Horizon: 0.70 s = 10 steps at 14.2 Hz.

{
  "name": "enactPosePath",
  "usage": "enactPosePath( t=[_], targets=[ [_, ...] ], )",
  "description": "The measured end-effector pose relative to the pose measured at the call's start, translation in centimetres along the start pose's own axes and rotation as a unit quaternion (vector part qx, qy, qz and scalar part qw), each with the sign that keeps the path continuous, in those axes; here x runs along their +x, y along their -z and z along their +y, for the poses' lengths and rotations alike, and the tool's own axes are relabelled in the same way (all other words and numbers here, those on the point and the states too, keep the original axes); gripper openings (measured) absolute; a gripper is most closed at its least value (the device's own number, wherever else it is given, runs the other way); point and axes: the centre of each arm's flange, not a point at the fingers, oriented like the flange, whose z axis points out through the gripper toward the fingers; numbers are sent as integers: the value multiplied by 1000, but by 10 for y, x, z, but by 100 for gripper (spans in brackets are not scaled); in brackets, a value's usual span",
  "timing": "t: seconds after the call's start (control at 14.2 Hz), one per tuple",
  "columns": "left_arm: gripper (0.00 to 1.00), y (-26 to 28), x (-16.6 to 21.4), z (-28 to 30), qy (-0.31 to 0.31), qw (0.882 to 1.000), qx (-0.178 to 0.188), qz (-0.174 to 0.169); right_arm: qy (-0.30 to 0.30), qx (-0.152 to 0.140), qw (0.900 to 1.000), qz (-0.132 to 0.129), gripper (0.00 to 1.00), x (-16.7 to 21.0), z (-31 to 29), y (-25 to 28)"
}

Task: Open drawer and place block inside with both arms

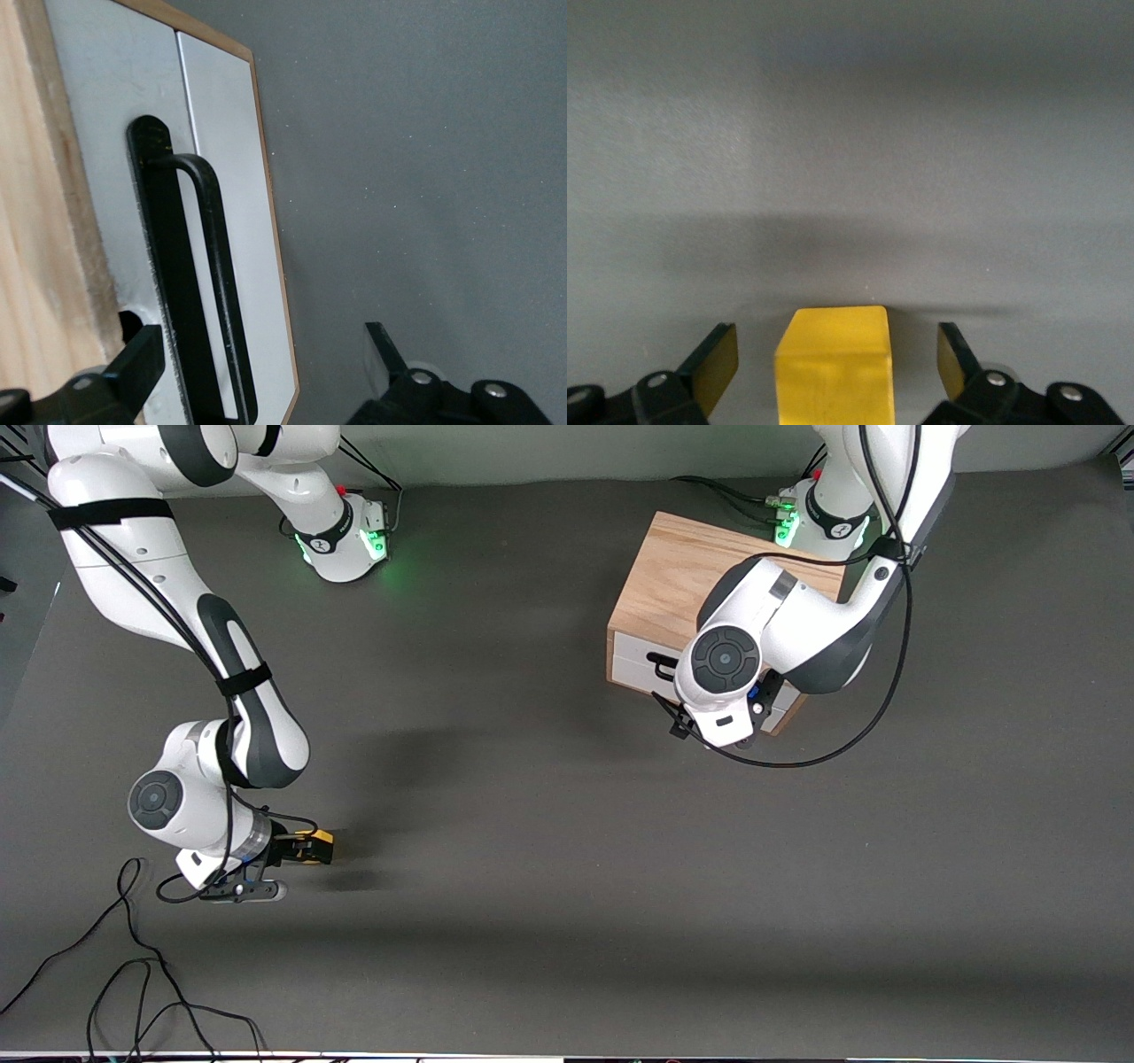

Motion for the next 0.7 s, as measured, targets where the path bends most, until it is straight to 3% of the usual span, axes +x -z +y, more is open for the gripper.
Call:
enactPosePath(
  t=[0.7],
  targets=[
    [100, -55, 5, 20, 4, 1000, 25, 8, 1, -1, 1000, 3, 100, -20, -1, -26]
  ],
)
